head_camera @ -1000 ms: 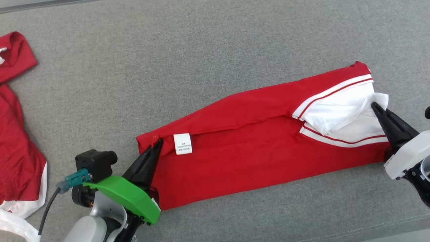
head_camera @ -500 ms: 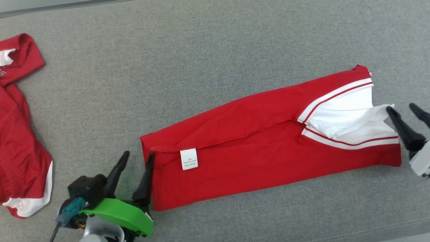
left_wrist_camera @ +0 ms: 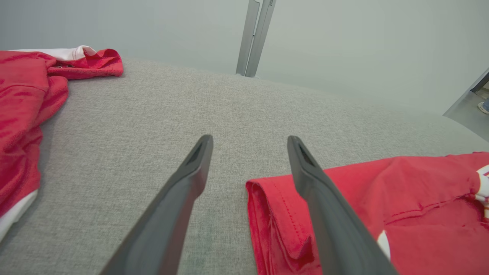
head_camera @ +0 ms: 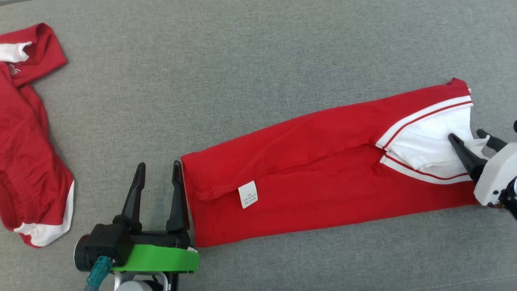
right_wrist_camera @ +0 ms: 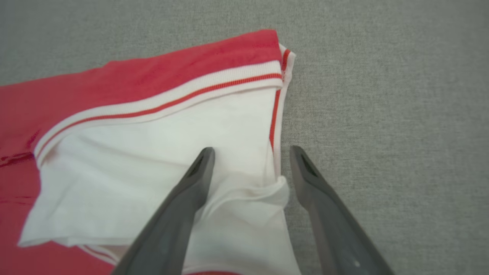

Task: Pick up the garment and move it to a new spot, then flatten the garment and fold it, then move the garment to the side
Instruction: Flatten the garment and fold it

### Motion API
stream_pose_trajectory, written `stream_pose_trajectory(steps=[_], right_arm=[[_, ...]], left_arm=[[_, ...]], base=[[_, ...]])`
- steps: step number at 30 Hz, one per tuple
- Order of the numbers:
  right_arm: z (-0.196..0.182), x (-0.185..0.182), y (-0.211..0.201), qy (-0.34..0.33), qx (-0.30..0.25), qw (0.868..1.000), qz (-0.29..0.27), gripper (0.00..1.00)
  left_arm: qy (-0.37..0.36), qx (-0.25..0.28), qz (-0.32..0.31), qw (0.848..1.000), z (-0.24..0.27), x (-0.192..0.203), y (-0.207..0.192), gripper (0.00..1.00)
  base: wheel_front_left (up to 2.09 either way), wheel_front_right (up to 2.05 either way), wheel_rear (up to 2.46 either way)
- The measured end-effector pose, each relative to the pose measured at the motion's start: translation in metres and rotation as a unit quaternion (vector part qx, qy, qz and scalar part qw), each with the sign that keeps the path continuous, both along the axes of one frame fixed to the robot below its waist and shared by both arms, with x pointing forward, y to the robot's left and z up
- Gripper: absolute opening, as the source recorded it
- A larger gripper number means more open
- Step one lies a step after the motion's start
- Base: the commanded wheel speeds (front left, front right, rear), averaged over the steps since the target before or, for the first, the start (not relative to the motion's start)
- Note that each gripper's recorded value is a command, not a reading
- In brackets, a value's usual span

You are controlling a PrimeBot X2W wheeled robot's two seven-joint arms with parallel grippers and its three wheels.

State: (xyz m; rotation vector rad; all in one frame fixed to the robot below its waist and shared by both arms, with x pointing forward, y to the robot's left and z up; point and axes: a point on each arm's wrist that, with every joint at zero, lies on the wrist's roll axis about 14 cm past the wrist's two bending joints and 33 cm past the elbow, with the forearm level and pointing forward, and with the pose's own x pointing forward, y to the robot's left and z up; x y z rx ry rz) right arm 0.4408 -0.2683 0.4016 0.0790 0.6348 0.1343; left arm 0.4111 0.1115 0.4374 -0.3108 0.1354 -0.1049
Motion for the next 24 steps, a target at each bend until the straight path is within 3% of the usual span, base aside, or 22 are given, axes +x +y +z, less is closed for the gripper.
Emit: stream_pose_trajectory(steps=[3, 12, 13, 16, 18, 24], right_arm=[[-0.021, -0.004, -0.001, 0.037, -0.023, 0.999, 0.008, 1.0], [-0.04, -0.005, 0.015, 0.094, 0.017, 0.995, 0.005, 1.0], [-0.038, -0.005, 0.02, 0.096, 0.022, 0.995, 0.011, 0.04], [-0.031, -0.006, 0.039, 0.101, 0.084, 0.991, 0.015, 0.0], [-0.026, -0.007, 0.034, 0.094, 0.087, 0.992, 0.011, 0.0], [-0.008, -0.014, -0.056, 0.086, 0.046, 0.991, -0.09, 0.0]], left_arm=[[-0.007, 0.005, 0.006, 1.0, 0.002, -0.002, 0.004, 1.0], [-0.013, 0.017, 0.025, 0.999, 0.004, -0.01, 0.022, 1.0], [-0.014, 0.016, 0.023, 1.0, 0.005, -0.01, 0.022, 1.0], [-0.017, 0.017, 0.022, 0.999, 0.007, -0.011, 0.022, 1.0], [-0.013, 0.012, 0.016, 1.0, 0.006, -0.015, 0.018, 1.0], [-0.012, 0.006, -0.008, 1.0, 0.006, -0.022, 0.006, 1.0]], base=[[0.0, 0.0, 0.0], [0.0, 0.0, 0.0], [0.0, 0.0, 0.0], [0.0, 0.0, 0.0], [0.0, 0.0, 0.0], [0.0, 0.0, 0.0]])
